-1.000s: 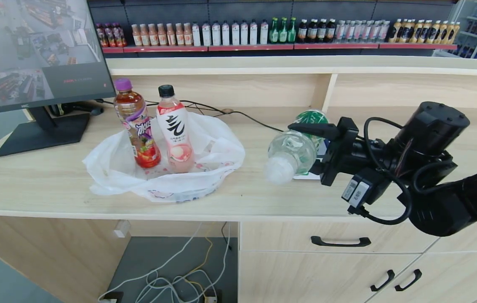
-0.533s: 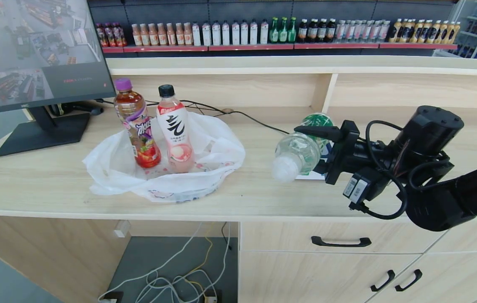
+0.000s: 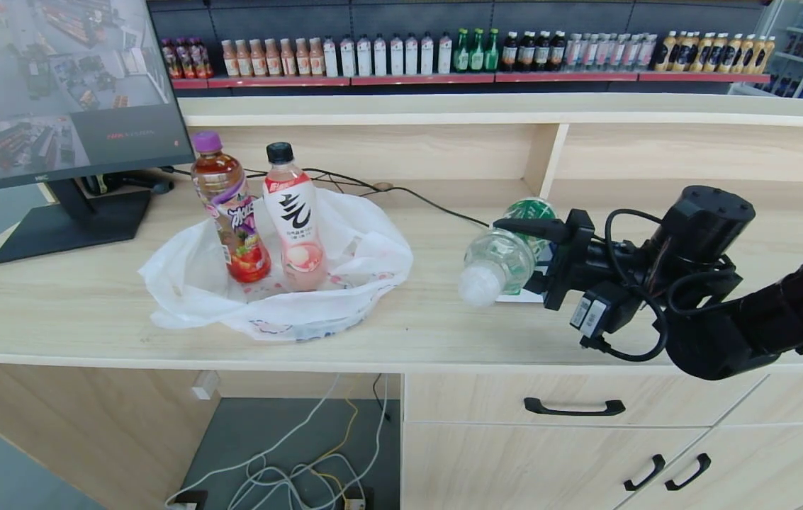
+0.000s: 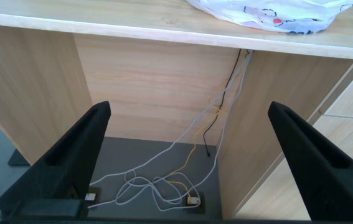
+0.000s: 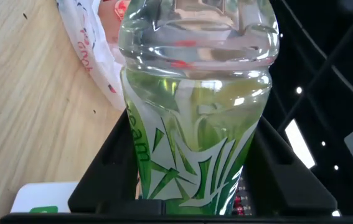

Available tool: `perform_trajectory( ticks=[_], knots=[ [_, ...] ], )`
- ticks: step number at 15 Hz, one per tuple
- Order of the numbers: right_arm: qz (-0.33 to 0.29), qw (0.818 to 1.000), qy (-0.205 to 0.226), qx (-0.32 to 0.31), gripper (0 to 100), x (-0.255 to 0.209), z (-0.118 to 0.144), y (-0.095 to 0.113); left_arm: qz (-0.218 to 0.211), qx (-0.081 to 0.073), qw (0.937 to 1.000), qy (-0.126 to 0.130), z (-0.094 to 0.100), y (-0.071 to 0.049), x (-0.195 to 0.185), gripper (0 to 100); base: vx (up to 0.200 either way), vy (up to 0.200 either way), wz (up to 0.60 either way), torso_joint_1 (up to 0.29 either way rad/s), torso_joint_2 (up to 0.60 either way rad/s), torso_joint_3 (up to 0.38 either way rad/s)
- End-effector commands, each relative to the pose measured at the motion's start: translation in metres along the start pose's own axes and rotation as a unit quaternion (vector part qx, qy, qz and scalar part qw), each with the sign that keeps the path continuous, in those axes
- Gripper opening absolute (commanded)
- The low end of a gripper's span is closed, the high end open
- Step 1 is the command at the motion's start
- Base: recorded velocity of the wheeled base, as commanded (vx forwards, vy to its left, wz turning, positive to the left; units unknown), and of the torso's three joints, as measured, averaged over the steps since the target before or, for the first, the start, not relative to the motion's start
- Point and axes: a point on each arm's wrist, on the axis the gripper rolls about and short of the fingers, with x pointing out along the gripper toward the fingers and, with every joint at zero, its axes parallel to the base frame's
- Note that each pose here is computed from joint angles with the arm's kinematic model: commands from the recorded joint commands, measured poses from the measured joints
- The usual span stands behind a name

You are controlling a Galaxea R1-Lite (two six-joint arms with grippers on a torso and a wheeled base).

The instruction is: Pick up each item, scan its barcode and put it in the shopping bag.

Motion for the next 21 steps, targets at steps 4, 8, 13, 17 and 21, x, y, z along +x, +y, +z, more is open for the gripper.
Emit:
perform_trajectory(
  ticks=[4,8,13,17,21],
  knots=[
    [0.003,1.000,0.003,0.004,0,-0.0013,-0.0033,0.0043,0.000,0.000,1.0000,0.000,0.0000,0.0000,0.0000,100,0.000,0.000,0.00,0.000,0.00,0.000],
    [0.003,1.000,0.002,0.003,0,-0.0019,-0.0032,0.0039,0.000,0.000,1.0000,0.000,0.0000,0.0000,0.0000,100,0.000,0.000,0.00,0.000,0.00,0.000],
    [0.002,1.000,0.000,0.002,0,-0.0018,-0.0020,0.0028,0.000,0.000,1.0000,0.000,0.0000,0.0000,0.0000,100,0.000,0.000,0.00,0.000,0.00,0.000],
    [0.002,1.000,0.000,0.002,0,-0.0035,0.0013,0.0000,0.000,0.000,1.0000,0.000,0.0000,0.0000,0.0000,100,0.000,0.000,0.00,0.000,0.00,0.000],
    [0.001,1.000,0.000,0.000,0,-0.0044,0.0033,-0.0028,0.000,0.000,1.0000,0.000,0.0000,0.0000,0.0000,100,0.000,0.000,0.00,0.000,0.00,0.000]
  ],
)
